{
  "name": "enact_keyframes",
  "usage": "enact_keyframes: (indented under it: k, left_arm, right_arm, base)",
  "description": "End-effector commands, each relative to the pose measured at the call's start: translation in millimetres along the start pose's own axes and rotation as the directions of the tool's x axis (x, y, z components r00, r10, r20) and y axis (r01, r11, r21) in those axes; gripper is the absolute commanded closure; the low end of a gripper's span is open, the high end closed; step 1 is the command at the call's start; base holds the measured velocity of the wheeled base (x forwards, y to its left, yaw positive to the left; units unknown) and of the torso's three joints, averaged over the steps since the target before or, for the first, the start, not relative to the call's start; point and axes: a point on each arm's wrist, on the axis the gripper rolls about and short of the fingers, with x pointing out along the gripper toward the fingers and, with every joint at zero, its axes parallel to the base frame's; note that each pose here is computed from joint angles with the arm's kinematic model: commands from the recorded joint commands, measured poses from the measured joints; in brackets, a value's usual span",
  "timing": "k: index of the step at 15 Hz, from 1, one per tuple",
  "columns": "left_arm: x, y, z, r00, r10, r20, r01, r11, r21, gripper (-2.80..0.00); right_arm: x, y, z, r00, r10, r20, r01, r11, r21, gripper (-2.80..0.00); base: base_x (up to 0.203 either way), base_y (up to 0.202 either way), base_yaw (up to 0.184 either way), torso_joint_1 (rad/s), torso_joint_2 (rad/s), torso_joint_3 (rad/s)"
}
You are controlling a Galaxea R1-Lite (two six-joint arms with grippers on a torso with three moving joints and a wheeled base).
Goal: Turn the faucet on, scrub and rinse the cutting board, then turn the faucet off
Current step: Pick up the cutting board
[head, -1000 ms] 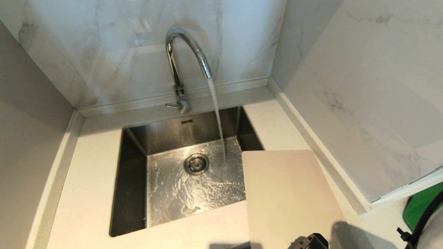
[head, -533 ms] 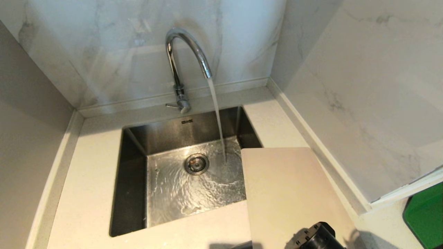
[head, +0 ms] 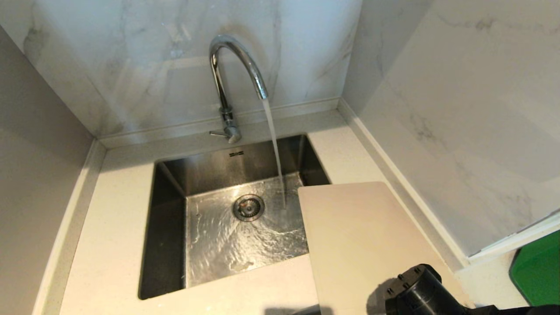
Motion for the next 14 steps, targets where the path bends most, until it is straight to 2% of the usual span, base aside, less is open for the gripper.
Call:
enact_keyframes:
  k: [1, 5, 7, 14]
  left_arm:
    - [0.0, 0.0, -0.1, 1.000, 0.001, 0.000, -0.001, 1.000, -0.001, 0.00]
    - [0.0, 0.0, -0.1, 1.000, 0.000, 0.000, 0.000, 1.000, -0.001, 0.00]
    - [0.0, 0.0, 0.1, 1.000, 0.000, 0.001, 0.000, 1.000, -0.001, 0.00]
    - [0.0, 0.0, -0.1, 1.000, 0.000, 0.000, 0.000, 1.000, -0.001, 0.00]
  right_arm:
    - [-13.6, -5.3, -3.1, 0.998, -0.067, 0.015, 0.067, 0.998, -0.015, 0.00]
    - [-35.9, -12.1, -9.7, 0.995, -0.101, -0.019, 0.100, 0.994, -0.042, 0.00]
    - [-45.8, -14.1, -12.6, 0.991, -0.136, -0.009, 0.135, 0.989, -0.064, 0.00]
    - [-80.7, -21.2, -23.9, 0.949, -0.315, -0.003, 0.311, 0.937, -0.162, 0.00]
  base:
    - [0.000, 0.000, 0.000, 0.000, 0.00, 0.000]
    - [0.000, 0.000, 0.000, 0.000, 0.00, 0.000]
    - [0.000, 0.000, 0.000, 0.000, 0.00, 0.000]
    - [0.000, 0.000, 0.000, 0.000, 0.00, 0.000]
